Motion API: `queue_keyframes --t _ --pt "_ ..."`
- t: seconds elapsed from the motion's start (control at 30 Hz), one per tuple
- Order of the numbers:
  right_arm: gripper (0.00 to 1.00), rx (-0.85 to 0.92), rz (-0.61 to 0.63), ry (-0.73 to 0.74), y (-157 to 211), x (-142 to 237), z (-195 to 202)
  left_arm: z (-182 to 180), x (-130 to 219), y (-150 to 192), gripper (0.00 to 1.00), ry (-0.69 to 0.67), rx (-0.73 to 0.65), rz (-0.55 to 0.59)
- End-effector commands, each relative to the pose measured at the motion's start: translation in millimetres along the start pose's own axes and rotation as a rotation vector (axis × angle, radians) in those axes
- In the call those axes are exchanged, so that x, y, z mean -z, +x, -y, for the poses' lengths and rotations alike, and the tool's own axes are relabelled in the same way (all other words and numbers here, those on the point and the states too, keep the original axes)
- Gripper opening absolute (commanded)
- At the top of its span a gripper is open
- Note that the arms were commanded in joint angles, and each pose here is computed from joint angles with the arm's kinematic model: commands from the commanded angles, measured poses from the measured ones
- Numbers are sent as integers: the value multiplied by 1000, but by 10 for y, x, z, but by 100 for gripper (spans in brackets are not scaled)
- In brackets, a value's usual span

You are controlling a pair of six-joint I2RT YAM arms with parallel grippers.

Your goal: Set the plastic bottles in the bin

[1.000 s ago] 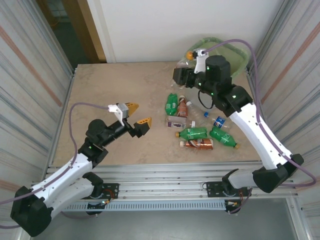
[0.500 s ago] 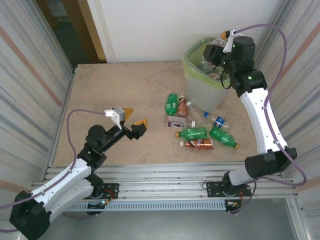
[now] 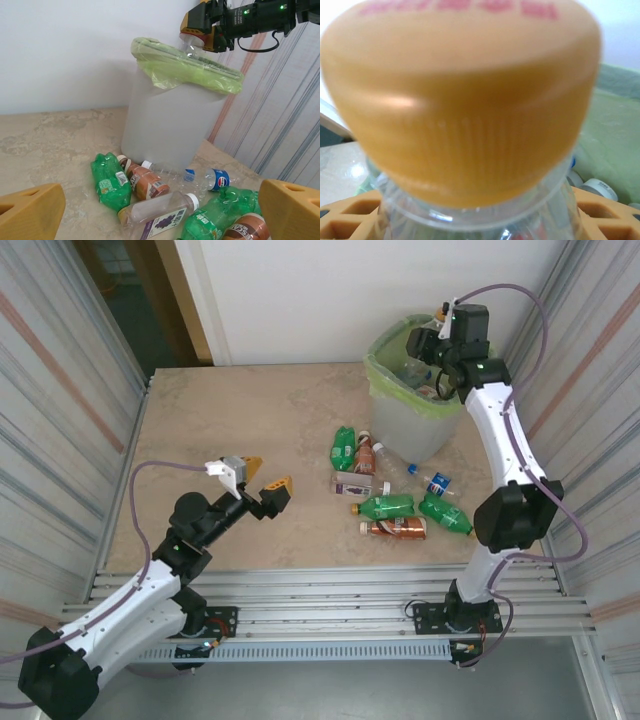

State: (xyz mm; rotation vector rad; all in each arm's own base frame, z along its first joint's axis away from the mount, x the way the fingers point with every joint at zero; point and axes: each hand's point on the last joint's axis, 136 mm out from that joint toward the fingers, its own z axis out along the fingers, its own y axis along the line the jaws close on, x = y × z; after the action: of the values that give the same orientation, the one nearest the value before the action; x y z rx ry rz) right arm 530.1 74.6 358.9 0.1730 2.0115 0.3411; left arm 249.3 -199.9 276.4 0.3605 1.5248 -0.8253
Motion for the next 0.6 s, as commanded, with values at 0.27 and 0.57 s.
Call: queue_keyframes --t 0.27,0.57 --pt "59 -39 -115 -25 334 -397 34 -89 15 46 99 -53 6 -20" --pt "81 -45 -124 -19 331 -369 57 -154 -58 113 99 -91 23 -80"
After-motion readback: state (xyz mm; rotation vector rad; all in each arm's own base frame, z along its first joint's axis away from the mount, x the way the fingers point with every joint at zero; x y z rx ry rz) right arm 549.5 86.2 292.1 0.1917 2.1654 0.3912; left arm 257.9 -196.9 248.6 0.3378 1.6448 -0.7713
